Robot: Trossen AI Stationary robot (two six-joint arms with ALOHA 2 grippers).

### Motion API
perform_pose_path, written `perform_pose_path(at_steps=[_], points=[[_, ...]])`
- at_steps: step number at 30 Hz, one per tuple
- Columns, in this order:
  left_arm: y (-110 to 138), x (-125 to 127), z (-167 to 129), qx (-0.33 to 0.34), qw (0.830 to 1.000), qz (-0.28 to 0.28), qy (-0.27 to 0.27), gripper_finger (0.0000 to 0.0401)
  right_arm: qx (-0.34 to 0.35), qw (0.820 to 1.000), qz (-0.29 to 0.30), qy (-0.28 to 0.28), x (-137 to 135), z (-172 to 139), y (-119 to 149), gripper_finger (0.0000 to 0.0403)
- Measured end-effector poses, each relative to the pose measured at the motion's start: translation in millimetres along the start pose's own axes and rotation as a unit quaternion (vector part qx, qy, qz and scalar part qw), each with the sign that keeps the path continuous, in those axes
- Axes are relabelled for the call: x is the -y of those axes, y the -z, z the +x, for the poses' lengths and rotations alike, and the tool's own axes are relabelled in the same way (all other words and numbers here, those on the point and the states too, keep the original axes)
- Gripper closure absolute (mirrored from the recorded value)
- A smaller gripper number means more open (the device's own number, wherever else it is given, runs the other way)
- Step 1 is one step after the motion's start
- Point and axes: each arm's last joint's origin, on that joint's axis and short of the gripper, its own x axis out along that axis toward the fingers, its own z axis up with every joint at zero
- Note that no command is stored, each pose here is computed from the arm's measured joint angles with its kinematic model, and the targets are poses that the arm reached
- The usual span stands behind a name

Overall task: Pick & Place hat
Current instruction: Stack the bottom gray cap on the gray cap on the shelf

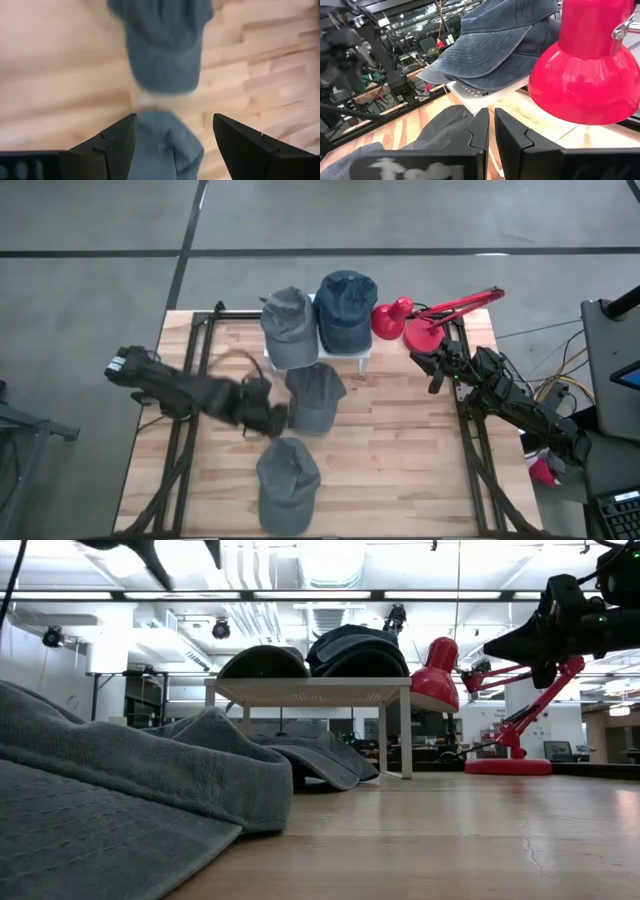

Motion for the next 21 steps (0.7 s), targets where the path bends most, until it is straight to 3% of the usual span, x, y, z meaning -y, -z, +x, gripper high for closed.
perform_pose_path(at_steps=[6,10,21], points=[[57.3,3.4,22.7,-0.044,0.996,-0.054,-0.049,0.014,0.0,1.0,0.0,0.0,0.0,0.0,0.0,0.0376],[82.6,4.6,43.6,-0.073,0.99,-0.068,-0.101,0.014,0.0,1.0,0.0,0.0,0.0,0.0,0.0,0.0376],[112.6,5.4,96.5,-0.073,0.977,-0.052,-0.192,0.014,0.0,1.0,0.002,-0.001,-0.1,0.0,0.0,0.0376]])
